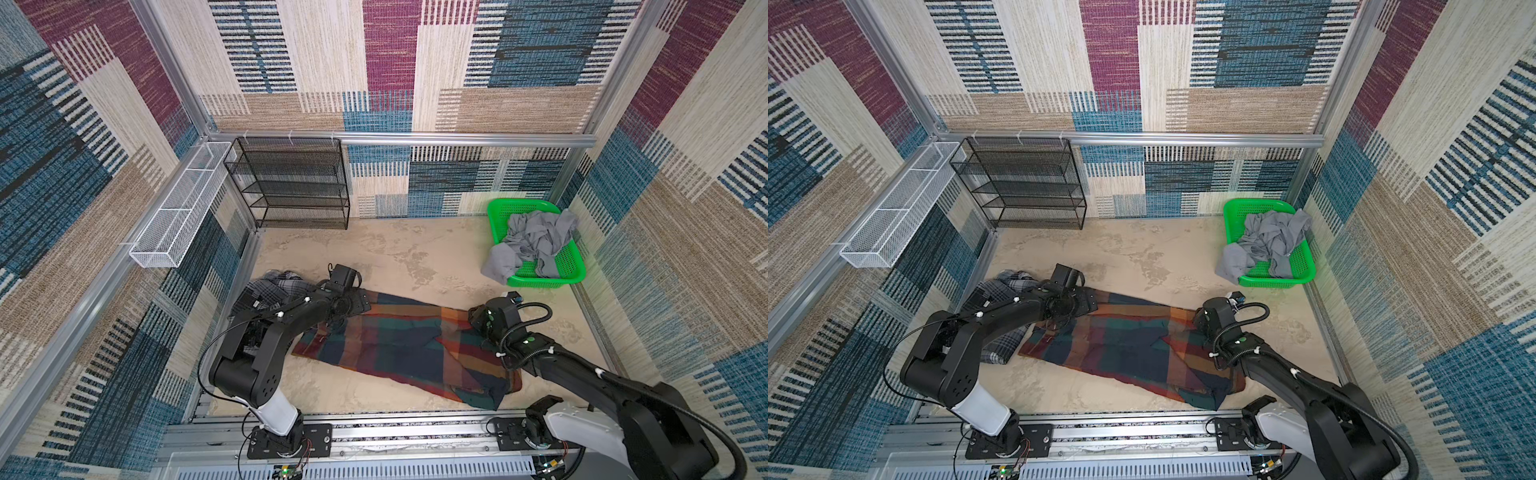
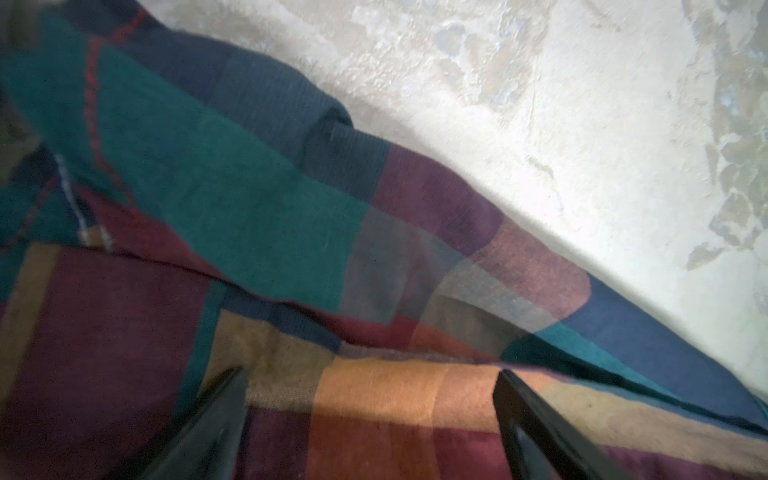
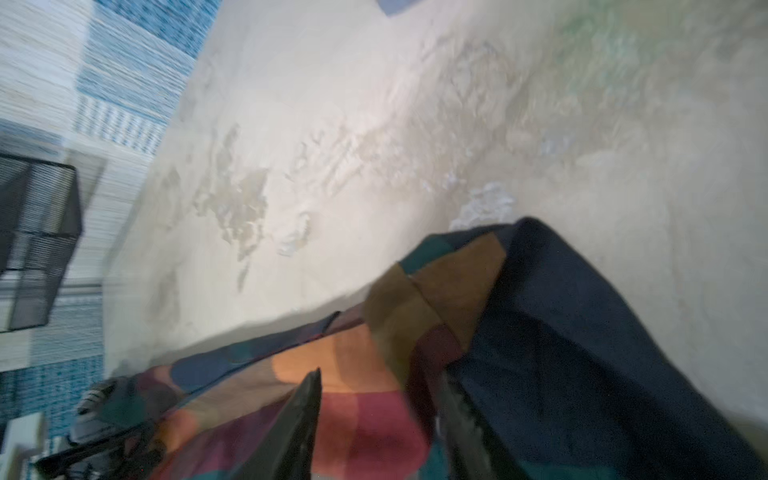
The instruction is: Fold and stack the long sleeve shirts
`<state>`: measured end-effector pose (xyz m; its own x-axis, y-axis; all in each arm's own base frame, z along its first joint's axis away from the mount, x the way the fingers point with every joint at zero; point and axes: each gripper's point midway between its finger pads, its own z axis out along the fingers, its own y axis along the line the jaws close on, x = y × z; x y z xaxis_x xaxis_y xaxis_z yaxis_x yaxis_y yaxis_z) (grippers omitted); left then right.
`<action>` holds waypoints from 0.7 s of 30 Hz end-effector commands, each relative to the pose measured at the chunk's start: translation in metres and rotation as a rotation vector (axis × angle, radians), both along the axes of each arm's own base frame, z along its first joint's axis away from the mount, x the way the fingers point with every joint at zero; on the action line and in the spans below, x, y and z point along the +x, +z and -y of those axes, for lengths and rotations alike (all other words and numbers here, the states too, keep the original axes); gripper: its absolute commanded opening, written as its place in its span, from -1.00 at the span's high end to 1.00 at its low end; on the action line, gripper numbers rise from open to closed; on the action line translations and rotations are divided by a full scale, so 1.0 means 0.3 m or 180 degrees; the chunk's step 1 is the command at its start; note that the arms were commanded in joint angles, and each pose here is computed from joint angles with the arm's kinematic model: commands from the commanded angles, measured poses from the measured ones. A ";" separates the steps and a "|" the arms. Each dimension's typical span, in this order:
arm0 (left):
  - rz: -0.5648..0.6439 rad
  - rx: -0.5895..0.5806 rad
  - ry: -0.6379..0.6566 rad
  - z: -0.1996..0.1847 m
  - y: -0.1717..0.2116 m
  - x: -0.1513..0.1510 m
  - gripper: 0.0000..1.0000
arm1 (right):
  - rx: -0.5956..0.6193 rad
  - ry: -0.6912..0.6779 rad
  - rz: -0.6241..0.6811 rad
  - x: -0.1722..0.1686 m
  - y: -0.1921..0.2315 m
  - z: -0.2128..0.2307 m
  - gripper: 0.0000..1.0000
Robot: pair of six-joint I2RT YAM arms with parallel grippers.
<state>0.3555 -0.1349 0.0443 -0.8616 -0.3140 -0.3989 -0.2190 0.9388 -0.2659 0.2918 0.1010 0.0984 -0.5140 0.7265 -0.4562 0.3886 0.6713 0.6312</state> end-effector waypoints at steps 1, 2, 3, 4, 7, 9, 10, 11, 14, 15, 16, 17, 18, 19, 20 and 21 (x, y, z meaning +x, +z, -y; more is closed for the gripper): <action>0.0029 0.0007 0.0051 -0.008 0.012 0.003 -0.92 | -0.0219 -0.0247 -0.0027 -0.033 0.022 0.077 -0.20; 0.0027 -0.0005 0.0052 -0.006 0.011 0.003 -0.92 | -0.0276 -0.0287 0.0016 -0.027 0.029 0.094 -0.24; 0.0019 -0.0010 0.0049 -0.005 0.009 0.003 -0.92 | -0.0321 -0.0291 -0.0001 -0.018 0.021 0.112 -0.24; 0.0013 -0.0013 0.0045 -0.004 0.008 0.002 -0.92 | -0.0305 -0.0310 -0.0069 -0.008 0.007 0.129 -0.16; 0.0010 -0.0017 0.0040 -0.003 0.009 0.003 -0.92 | -0.0222 -0.0087 0.0060 0.054 0.015 0.111 0.11; 0.0023 -0.0017 0.0035 -0.002 0.013 0.004 -0.92 | -0.0254 0.0125 0.0311 0.100 0.068 0.076 0.25; 0.0023 -0.0017 0.0029 -0.001 0.013 0.003 -0.92 | -0.0264 0.0138 0.0389 0.115 0.090 0.073 0.25; 0.0024 -0.0012 0.0028 -0.002 0.014 0.003 -0.92 | -0.0267 0.0118 0.0432 0.125 0.110 0.074 0.30; 0.0036 -0.0017 0.0035 -0.003 0.016 0.009 -0.92 | -0.0242 0.0044 0.0600 0.156 0.157 0.077 0.38; 0.0034 -0.0028 0.0036 -0.001 0.012 0.009 -0.92 | -0.0253 0.0028 0.0624 0.171 0.156 0.078 0.40; 0.0028 -0.0042 0.0040 0.002 0.008 0.009 -0.92 | -0.0280 0.0043 0.0607 0.187 0.143 0.073 0.41; 0.0022 -0.0047 0.0034 0.004 0.005 0.010 -0.91 | -0.0279 0.0044 0.0543 0.201 0.123 0.068 0.41; 0.0008 -0.0058 0.0032 0.006 0.001 0.009 -0.91 | -0.0259 0.0118 0.0444 0.217 0.088 0.052 0.43; 0.0001 -0.0056 0.0032 0.005 -0.001 0.008 -0.91 | -0.0215 0.0225 0.0411 0.232 0.068 0.029 0.46; 0.0003 -0.0045 0.0031 0.003 -0.002 0.008 -0.92 | -0.0189 0.0279 0.0330 0.241 0.038 0.015 0.48; 0.0000 -0.0038 0.0035 0.001 -0.003 0.006 -0.92 | -0.0147 0.0313 0.0261 0.244 0.009 0.004 0.54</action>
<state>0.3559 -0.1332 0.0427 -0.8612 -0.3163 -0.3979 -0.2242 0.9389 -0.2612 0.3533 0.0856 0.1017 -0.5150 0.6601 -0.5469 0.3231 0.7404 0.5894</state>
